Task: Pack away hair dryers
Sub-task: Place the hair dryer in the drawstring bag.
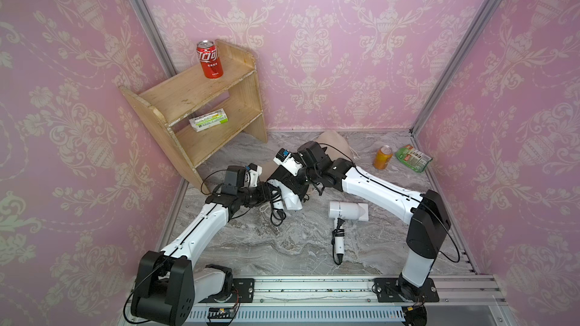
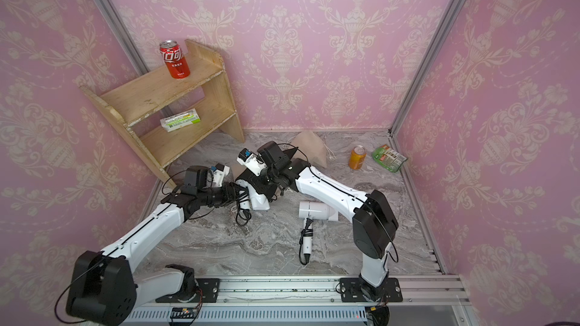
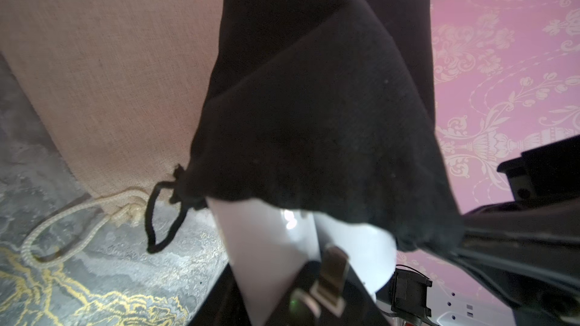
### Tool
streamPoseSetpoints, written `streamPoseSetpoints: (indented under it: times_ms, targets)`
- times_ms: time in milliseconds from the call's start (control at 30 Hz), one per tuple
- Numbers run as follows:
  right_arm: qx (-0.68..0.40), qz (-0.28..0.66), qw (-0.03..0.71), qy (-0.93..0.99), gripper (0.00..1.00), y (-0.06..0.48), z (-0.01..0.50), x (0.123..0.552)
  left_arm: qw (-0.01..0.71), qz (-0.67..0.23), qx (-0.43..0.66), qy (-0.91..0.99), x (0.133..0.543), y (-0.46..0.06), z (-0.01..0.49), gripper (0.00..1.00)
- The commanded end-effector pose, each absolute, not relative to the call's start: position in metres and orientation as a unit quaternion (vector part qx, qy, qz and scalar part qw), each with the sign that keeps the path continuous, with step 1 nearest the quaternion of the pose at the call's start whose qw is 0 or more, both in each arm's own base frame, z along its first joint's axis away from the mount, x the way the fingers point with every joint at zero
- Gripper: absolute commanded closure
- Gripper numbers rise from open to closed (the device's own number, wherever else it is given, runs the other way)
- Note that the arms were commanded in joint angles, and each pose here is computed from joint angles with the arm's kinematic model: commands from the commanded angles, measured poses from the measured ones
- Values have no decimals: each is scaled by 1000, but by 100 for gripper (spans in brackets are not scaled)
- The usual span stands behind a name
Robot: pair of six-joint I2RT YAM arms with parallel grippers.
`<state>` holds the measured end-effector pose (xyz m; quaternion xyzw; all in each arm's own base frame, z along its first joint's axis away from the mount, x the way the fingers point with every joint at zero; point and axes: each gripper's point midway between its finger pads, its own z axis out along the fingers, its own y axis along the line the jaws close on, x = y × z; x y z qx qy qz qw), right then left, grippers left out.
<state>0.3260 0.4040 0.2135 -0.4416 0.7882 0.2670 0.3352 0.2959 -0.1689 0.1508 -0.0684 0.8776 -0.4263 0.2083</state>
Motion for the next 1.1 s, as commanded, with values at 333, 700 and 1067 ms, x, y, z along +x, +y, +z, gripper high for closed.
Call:
streamPoseSetpoints:
  times_ms: [333, 700, 1067]
  targets:
    - [-463, 268, 348, 770, 100, 393, 230, 312, 236, -488, -5, 840, 310, -195, 188, 86]
    - [-432, 260, 347, 791, 100, 357, 223, 301, 276, -476, -33, 835, 339, -186, 198, 86]
    - [-419, 283, 318, 802, 100, 357, 208, 291, 307, -478, -60, 821, 361, -173, 210, 86]
